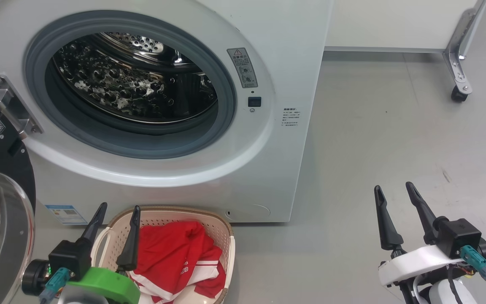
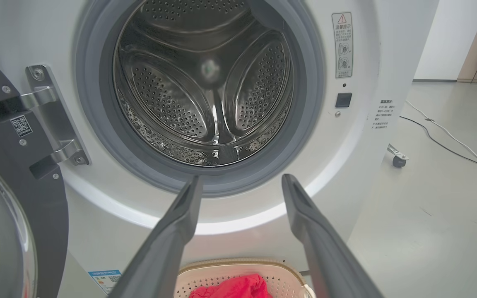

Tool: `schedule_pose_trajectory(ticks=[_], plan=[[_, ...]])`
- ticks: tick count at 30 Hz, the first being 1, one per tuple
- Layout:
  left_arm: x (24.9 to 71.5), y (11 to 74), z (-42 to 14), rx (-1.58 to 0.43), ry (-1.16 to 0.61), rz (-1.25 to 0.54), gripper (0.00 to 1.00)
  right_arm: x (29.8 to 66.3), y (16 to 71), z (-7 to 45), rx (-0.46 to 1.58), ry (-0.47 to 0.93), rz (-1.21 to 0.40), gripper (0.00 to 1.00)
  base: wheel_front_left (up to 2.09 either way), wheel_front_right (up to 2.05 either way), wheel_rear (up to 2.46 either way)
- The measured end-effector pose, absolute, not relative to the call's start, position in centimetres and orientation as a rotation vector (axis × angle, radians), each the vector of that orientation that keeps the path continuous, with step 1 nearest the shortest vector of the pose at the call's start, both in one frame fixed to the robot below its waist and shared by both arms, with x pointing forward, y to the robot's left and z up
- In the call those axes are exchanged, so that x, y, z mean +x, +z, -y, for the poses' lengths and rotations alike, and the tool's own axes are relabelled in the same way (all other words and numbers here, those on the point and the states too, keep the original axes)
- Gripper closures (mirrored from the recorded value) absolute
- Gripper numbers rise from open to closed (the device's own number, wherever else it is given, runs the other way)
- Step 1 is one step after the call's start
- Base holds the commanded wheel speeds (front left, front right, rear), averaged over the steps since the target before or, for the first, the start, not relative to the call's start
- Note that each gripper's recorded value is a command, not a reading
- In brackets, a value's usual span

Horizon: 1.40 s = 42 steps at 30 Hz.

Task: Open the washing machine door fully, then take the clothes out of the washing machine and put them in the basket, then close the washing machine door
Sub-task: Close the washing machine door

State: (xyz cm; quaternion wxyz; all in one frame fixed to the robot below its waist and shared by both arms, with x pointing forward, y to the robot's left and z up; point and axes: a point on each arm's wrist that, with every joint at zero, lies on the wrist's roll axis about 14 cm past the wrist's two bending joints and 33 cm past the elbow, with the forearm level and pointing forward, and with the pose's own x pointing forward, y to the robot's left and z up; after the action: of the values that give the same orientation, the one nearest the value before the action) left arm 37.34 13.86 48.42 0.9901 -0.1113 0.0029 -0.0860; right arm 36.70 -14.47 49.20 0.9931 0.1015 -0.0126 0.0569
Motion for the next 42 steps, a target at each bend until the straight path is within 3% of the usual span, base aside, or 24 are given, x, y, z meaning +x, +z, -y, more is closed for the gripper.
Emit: schedule_pose_trajectory(ticks=[42], plan=[[36.94, 48.49, -13.83, -0.242, -0.162, 0.0, 0.0, 36.46, 48.97, 14.1, 0.21, 0.12, 0.017, 0.0, -0.14, 0.14, 0.0]])
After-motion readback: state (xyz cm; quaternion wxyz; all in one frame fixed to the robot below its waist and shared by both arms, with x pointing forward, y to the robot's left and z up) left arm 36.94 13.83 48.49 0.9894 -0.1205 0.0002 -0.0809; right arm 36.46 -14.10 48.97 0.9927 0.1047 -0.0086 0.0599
